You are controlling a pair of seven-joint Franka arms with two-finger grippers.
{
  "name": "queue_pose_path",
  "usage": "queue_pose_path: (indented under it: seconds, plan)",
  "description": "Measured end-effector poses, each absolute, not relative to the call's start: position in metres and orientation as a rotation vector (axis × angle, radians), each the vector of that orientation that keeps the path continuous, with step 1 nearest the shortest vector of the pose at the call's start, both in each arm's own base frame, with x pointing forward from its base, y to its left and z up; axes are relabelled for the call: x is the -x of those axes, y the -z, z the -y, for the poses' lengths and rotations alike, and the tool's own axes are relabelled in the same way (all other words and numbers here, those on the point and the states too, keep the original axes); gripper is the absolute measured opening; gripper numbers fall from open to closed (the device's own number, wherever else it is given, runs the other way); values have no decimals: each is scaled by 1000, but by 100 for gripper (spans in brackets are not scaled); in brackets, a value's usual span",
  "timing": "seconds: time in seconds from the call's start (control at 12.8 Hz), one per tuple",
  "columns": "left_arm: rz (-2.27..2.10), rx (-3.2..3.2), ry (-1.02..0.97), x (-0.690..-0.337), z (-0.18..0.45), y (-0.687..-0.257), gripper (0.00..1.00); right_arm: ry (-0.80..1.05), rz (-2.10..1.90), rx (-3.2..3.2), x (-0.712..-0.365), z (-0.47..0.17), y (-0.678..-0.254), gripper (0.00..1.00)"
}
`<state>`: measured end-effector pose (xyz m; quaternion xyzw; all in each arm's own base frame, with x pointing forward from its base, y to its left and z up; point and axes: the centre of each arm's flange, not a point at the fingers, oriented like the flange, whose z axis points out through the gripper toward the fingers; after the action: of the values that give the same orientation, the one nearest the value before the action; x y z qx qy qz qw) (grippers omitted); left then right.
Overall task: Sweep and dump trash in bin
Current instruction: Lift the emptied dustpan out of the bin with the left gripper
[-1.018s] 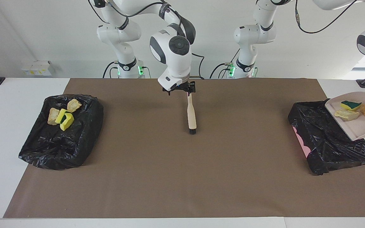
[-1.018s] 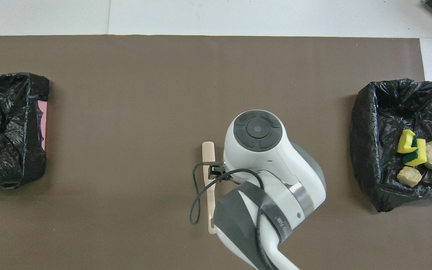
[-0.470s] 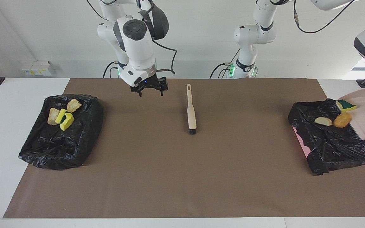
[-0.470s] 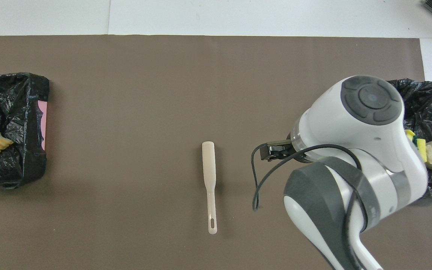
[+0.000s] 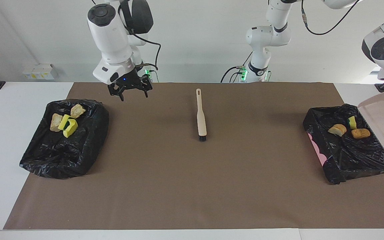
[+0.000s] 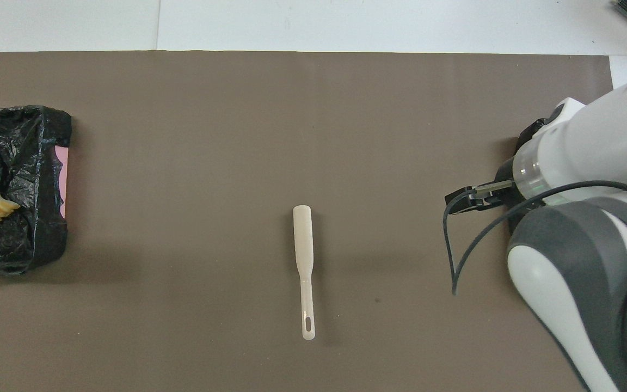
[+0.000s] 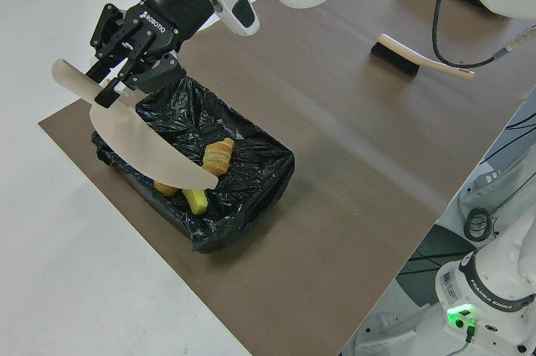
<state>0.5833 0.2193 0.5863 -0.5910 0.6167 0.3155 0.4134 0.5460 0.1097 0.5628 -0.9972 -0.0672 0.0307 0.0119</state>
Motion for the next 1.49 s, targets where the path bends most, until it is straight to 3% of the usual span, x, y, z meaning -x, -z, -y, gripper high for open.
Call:
queue_pose_path:
  seconds: [0.39, 0.78, 1.49]
  plan:
    - [-1570, 1766, -591, -578, -183, -589, 31, -134, 208, 3104, -552, -30, -567, 100]
    - [-1549, 2226, -342, -578, -123, -559, 31, -56, 198, 3139, -555, -16, -596, 100]
    - [-1051, 2804, -115, -585, 80, -521, 31, -72, 170, 3137, -539, -6, -615, 100]
